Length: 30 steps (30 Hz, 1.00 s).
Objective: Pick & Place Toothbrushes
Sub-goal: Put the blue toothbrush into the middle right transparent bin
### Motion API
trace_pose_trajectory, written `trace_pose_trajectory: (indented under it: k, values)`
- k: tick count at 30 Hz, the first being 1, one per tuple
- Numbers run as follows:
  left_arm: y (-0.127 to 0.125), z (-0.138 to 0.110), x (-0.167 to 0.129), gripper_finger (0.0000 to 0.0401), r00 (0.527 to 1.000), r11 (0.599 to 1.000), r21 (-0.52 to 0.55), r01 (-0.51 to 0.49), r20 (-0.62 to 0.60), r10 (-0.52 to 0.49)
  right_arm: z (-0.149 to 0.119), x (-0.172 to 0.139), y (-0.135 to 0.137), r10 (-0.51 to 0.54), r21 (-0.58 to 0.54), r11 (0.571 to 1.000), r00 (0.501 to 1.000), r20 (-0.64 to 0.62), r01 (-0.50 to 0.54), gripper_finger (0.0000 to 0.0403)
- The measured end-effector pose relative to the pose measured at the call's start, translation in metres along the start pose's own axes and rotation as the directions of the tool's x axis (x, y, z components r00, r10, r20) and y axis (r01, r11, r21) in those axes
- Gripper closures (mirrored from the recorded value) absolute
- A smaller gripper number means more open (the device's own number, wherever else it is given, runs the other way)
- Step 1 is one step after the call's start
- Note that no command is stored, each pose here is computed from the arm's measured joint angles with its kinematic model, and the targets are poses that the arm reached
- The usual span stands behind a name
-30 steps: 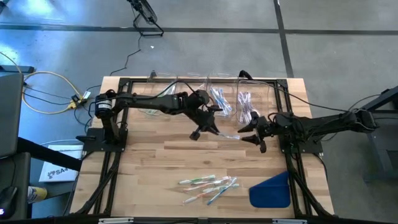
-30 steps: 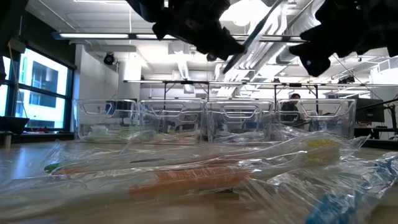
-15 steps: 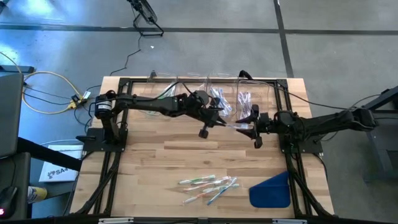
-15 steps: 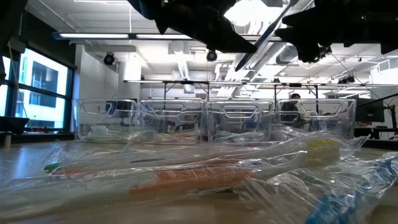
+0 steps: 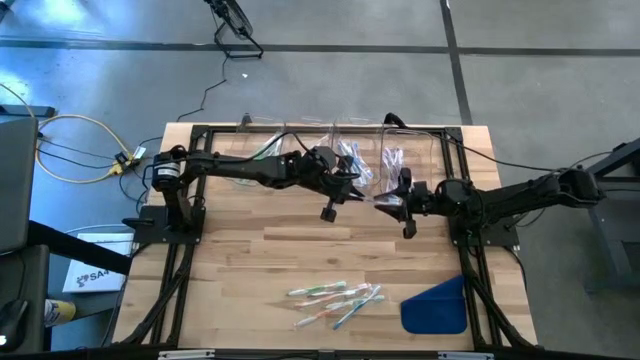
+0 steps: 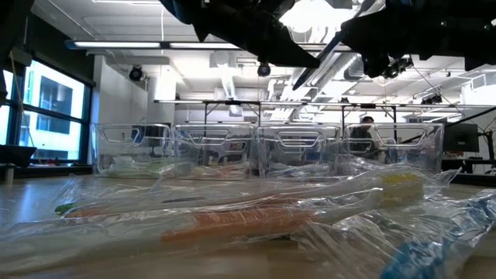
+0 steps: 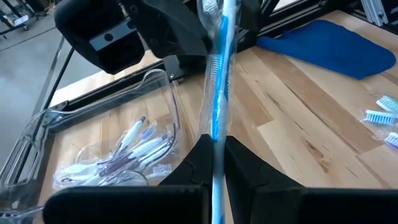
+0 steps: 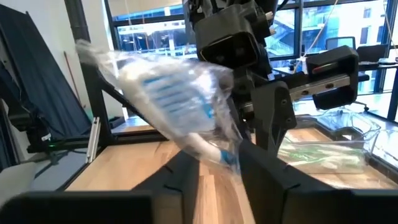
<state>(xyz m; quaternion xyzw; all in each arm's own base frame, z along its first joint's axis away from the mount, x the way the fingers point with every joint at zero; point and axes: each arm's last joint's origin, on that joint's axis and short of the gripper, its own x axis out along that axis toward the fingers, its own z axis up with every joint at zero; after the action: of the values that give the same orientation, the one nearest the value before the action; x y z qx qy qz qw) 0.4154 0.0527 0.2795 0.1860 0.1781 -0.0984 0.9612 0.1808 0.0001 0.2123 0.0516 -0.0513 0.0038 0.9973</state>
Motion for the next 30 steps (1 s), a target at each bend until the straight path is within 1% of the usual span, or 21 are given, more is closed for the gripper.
trace_pose_trajectory:
  k: [5,7,11,15,17,19,24,26,30]
  values:
    - [-0.0003,-0.0005,0.0,0.0389,1.0,1.0,-0.01,0.003,-0.005,-0.003,0.0002,0.0,-0.0006,-0.014,-0.01,1.0,1.0,0.003,0.014,0.0356]
    - [-0.0004,-0.0008,0.0,0.0389,1.0,1.0,-0.015,0.005,-0.008,-0.005,0.0002,0.0,-0.0007,-0.02,-0.016,1.0,1.0,0.003,0.02,0.0371]
    - [-0.0005,-0.0009,0.0,0.039,1.0,1.0,-0.018,0.005,-0.009,-0.006,0.0003,-0.0001,-0.0012,-0.036,-0.016,0.999,0.999,0.005,0.036,0.0382]
    - [-0.0005,-0.001,0.0,0.039,1.0,1.0,-0.014,0.006,-0.009,-0.006,0.0003,-0.0001,-0.0012,-0.037,-0.011,0.999,0.999,0.006,0.037,0.0383]
    - [-0.0006,-0.0011,0.0,0.0383,1.0,1.0,-0.013,0.007,-0.011,-0.007,0.0003,-0.0001,-0.0011,-0.033,-0.01,0.999,0.999,0.005,0.033,0.0383]
    - [-0.0007,-0.0012,0.0,0.0365,1.0,1.0,-0.006,0.01,-0.011,-0.01,0.0003,-0.0001,-0.0011,-0.034,-0.004,0.999,0.999,0.005,0.034,0.0384]
    - [-0.0019,0.0,0.0003,0.0298,1.0,0.999,0.026,0.02,0.001,-0.02,0.0002,0.0,-0.0009,-0.025,0.017,1.0,1.0,0.003,0.025,0.039]
    - [-0.0012,0.0001,0.0002,0.0273,1.0,0.998,0.056,0.017,0.003,-0.017,0.0,0.0,-0.0009,-0.025,0.027,0.999,1.0,0.002,0.025,0.039]
    - [-0.0008,0.0021,-0.0021,0.0235,1.0,0.996,0.084,0.025,0.016,-0.027,-0.0011,0.0,-0.0007,-0.021,0.033,0.999,1.0,-0.011,0.021,0.039]
